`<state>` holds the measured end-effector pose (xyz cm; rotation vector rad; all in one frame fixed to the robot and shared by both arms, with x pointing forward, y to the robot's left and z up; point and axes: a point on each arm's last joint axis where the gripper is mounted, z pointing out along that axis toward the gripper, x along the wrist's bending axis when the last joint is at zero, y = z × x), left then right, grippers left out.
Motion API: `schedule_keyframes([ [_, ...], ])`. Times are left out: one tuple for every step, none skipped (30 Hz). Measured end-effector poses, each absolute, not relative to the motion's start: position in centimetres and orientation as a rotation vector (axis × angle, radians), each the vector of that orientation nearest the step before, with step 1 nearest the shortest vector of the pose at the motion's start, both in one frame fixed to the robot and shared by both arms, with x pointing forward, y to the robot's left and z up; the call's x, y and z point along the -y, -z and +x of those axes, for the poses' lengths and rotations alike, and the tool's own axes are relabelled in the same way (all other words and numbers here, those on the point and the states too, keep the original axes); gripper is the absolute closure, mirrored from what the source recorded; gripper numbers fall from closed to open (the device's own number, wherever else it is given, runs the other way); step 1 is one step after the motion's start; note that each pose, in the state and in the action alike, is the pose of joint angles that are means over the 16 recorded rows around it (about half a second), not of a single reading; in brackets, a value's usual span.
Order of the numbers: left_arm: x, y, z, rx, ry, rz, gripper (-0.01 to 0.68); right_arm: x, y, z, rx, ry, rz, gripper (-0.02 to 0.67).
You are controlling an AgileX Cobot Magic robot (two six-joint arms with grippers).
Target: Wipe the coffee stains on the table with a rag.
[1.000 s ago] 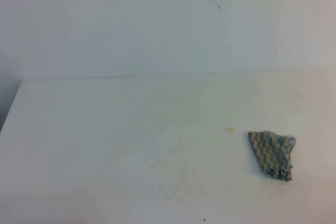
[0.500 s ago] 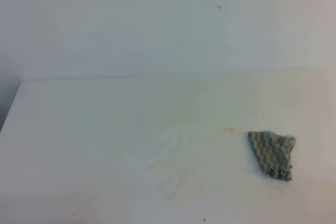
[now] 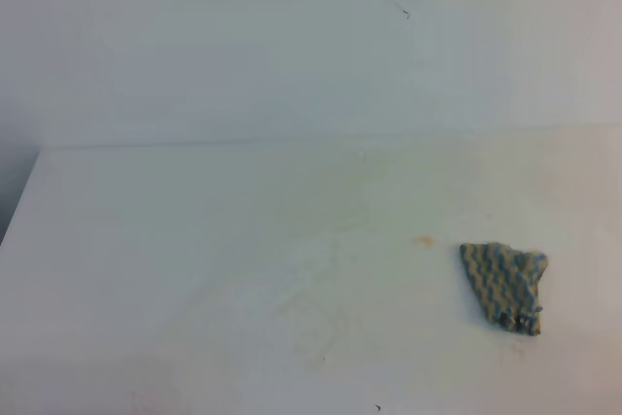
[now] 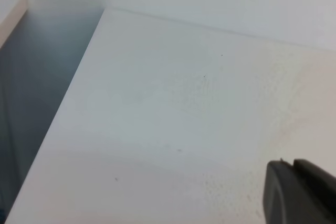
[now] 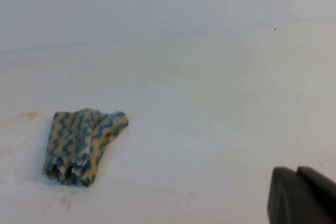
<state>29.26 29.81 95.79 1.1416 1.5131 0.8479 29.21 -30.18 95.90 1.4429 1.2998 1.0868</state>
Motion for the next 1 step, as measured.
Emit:
schedule_keyframes([
  [-29.81, -95.79, 29.26, -1.513, -0.848, 1.142, 0.674, 30.18, -95.9, 29.21, -1.3, -1.087, 1.443, 0.649],
])
